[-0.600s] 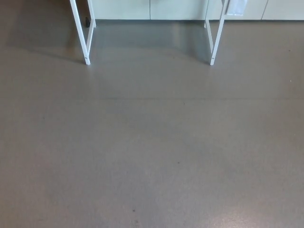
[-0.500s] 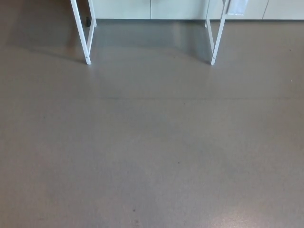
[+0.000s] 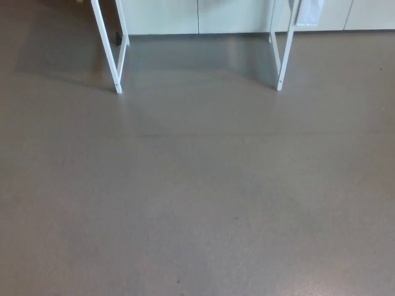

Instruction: The robot walks towards a desk on which a file tray is kept in the middle and a cube is kept to its right. The robot lifts the cube using its right hand and places it on the file tray.

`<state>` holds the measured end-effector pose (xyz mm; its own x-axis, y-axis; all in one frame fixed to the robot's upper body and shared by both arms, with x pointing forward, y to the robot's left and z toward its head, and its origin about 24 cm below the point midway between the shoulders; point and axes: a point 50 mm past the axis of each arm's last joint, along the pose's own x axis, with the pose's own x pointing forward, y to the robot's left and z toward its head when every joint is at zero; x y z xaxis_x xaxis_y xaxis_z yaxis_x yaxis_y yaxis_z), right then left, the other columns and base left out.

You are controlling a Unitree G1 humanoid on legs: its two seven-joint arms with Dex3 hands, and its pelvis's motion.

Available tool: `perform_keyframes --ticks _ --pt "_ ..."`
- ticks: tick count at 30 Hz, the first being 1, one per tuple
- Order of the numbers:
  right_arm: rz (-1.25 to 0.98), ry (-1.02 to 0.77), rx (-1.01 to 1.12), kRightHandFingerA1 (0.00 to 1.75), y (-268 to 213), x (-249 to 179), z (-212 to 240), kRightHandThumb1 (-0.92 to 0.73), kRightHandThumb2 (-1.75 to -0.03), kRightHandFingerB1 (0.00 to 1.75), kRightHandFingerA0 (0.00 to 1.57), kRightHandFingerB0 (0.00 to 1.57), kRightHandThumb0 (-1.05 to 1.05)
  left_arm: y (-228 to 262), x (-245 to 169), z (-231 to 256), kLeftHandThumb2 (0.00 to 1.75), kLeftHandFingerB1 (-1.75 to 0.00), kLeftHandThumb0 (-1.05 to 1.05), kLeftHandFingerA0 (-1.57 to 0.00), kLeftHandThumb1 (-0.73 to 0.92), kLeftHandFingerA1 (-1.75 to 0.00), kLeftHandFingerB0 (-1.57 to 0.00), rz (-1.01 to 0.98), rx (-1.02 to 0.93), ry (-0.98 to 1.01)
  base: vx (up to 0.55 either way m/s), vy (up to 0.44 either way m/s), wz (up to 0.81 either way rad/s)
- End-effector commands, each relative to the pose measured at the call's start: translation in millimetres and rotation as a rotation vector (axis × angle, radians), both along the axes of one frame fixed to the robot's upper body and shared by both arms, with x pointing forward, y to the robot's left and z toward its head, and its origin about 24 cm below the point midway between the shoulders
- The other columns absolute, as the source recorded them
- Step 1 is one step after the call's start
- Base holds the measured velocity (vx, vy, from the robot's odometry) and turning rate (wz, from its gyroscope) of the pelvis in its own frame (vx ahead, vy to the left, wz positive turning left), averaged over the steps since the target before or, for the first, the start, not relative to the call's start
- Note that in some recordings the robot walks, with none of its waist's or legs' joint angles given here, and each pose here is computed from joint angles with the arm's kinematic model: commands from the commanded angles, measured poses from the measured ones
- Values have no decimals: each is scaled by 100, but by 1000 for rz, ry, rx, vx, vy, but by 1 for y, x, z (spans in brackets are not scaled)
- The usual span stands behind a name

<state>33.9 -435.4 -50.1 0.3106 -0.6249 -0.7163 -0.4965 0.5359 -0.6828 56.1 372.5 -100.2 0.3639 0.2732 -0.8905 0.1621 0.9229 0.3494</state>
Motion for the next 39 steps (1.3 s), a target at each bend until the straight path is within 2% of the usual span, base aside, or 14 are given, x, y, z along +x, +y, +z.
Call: perform_keyframes --ticks 1,2,4,9,10,12,14,19,20,32,35,36,37,39 --pt "12 -18 6 47 -3 5 4 -59 -90 25 34 4 -81 8 1 7 115 -70 -86 0 62 -62 -22 -45 10 5 43 173 -12" --pt "9 -19 3 48 -3 5 3 -57 -89 26 35 3 -79 8 0 7 65 -74 -93 0 88 -74 -10 -43 7 6 76 203 -13" --pt "13 -28 8 48 -2 5 4 -57 -89 27 35 2 -78 8 -1 6 65 -74 -92 0 86 -77 -8 9 2 16 164 263 -8" --pt "15 -8 -16 49 -2 4 2 -59 -92 26 39 3 -80 7 0 5 66 -71 -94 0 86 -72 -7 -7 -6 9 160 333 -11" --pt "6 -14 -8 48 -2 4 2 -58 -91 27 36 2 -78 7 0 5 112 -67 -86 0 60 -64 -15 -2 5 15 137 59 1" --pt "12 -8 -12 49 -2 4 2 -58 -91 27 37 2 -77 7 1 5 66 -75 -90 0 87 -78 -6 0 5 12 136 -1 6" --pt "58 20 -22 48 -4 5 4 -58 -91 26 36 2 -78 7 1 5 112 -67 -90 -2 63 -65 -15 -21 8 9 97 -53 11" --pt "32 -8 -10 50 -3 4 4 -58 -93 27 39 2 -79 6 1 6 67 -74 -88 0 88 -77 -6 -9 -20 -10 106 -160 9" --pt "25 -20 0 49 -3 4 4 -60 -92 26 39 3 -81 6 1 5 111 -65 -85 0 60 -64 -14 10 -17 -3 248 -261 12" --pt "22 -59 5 47 -2 5 3 -55 -84 35 39 11 -78 7 3 5 68 -74 -88 0 87 -76 -9 -1 -7 18 137 -88 -2" --pt "20 -21 -10 46 -2 7 2 -58 -88 34 35 8 -81 6 4 4 69 -73 -88 0 85 -76 -9 44 -30 8 175 151 -9" --pt "45 1 -25 46 0 6 0 -60 -88 36 34 11 -79 6 4 5 112 -67 -88 -1 62 -65 -17 -6 -25 5 240 123 2" --pt "54 -13 -22 45 0 6 0 -58 -85 36 30 10 -78 6 3 5 69 -75 -88 0 87 -77 -9 -3 -29 12 230 172 -22" --pt "67 -9 -63 49 1 2 -1 -59 -88 38 44 15 -81 6 3 5 113 -66 -86 0 62 -64 -15 -2 -26 14 209 145 -16"
